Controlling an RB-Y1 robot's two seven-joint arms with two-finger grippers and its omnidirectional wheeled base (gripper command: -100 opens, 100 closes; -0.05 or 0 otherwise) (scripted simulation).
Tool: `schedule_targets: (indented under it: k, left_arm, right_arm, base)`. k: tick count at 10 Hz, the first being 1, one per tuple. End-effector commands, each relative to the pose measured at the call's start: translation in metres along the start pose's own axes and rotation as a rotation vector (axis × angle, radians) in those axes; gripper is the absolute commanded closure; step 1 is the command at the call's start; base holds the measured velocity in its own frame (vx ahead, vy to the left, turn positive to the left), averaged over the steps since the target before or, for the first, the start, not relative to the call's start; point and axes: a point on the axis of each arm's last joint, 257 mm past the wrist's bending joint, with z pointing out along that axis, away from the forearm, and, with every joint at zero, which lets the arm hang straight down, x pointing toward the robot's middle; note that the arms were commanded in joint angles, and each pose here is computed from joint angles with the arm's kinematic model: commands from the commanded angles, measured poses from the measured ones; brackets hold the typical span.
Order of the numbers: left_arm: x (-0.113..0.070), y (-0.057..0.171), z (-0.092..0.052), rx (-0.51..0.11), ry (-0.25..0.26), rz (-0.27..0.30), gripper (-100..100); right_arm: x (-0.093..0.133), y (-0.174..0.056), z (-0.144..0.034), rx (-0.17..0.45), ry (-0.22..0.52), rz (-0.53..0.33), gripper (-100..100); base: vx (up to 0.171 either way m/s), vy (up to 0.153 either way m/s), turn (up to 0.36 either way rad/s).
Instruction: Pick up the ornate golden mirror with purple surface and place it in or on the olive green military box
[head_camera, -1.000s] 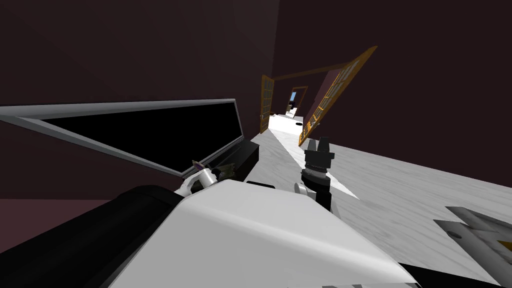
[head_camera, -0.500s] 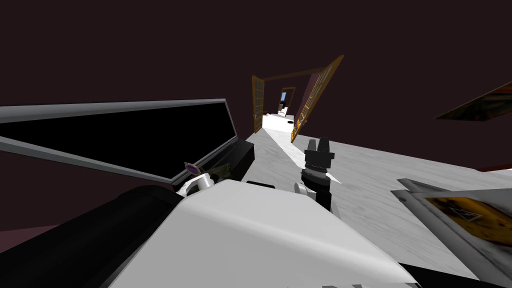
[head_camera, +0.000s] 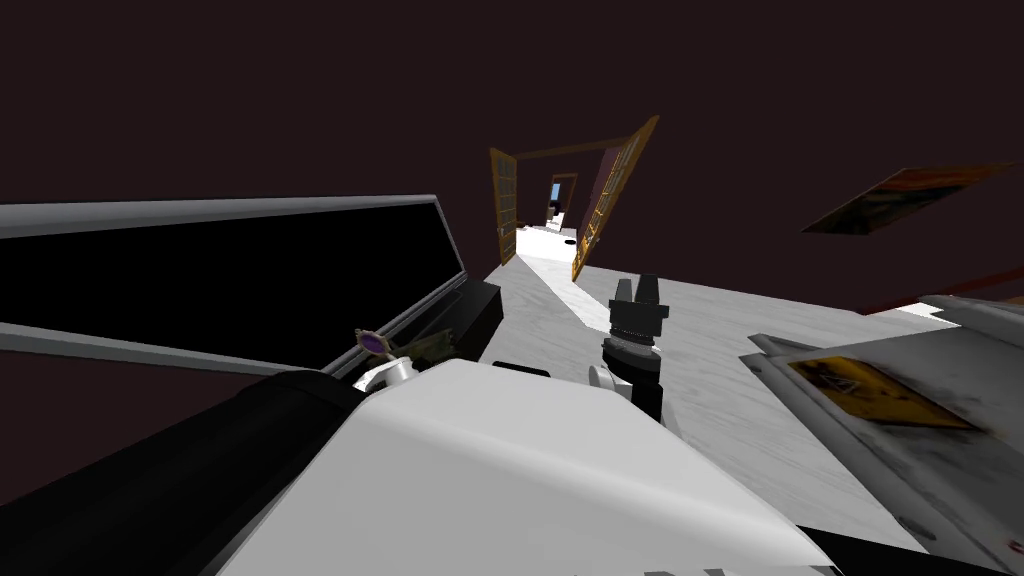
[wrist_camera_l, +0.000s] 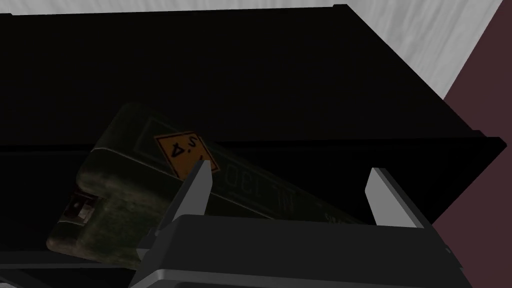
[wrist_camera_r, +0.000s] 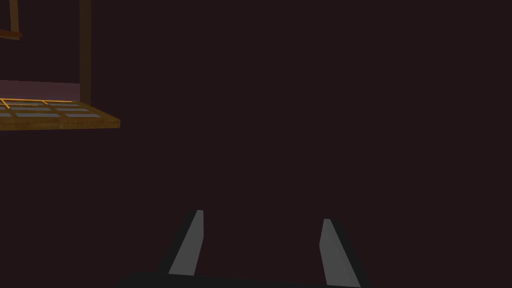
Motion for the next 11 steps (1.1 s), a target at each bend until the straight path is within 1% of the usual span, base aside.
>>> schedule_targets:
  k: [1,2,3,4,5,6,7,8,10,11]
  left_arm:
    - [0.001,0.026,0.011,-0.036,0.007,-0.034,-100]
    - [0.001,0.042,0.021,-0.055,0.01,-0.052,-100]
    - [0.002,0.051,0.027,-0.06,0.013,-0.076,-100]
    - [0.004,0.044,0.027,-0.033,0.022,-0.1,-100]
    - [0.006,0.036,0.027,-0.006,0.033,-0.1,-100]
    - [-0.003,0.083,0.031,-0.091,0.031,-0.148,-100]
    - [-0.007,0.091,0.03,-0.102,0.029,-0.163,-100]
    - [-0.009,0.113,0.037,-0.133,0.022,-0.179,-100]
    - [-0.004,0.139,0.044,-0.159,0.027,-0.222,-100]
    - [-0.015,0.145,0.048,-0.156,0.011,-0.247,-100]
  right_arm:
    - [0.0,0.0,0.0,0.0,0.0,0.0,0]
    - [0.0,0.0,0.0,0.0,0.0,0.0,0]
    - [0.0,0.0,0.0,0.0,0.0,0.0,0]
    - [0.0,0.0,0.0,0.0,0.0,0.0,0]
    - [0.0,0.0,0.0,0.0,0.0,-0.001,0]
    - [0.0,0.0,0.0,0.0,0.0,-0.001,0]
    - [0.0,0.0,0.0,0.0,0.0,0.0,0]
    - [0.0,0.0,0.0,0.0,0.0,0.0,0]
    - [0.0,0.0,0.0,0.0,0.0,-0.001,0]
    - [0.0,0.0,0.0,0.0,0.0,-0.001,0]
  base:
    - [-0.08,-0.073,-0.3]
    - [-0.032,-0.019,-0.072]
    - [0.001,0.006,0.022]
    - [0.01,0.013,0.012]
    - [0.009,0.009,-0.004]
    - [-0.083,-0.128,-0.366]
    - [-0.117,-0.156,-0.489]
    - [-0.066,-0.069,-0.24]
    - [-0.008,0.002,0.008]
    - [0.009,0.013,0.003]
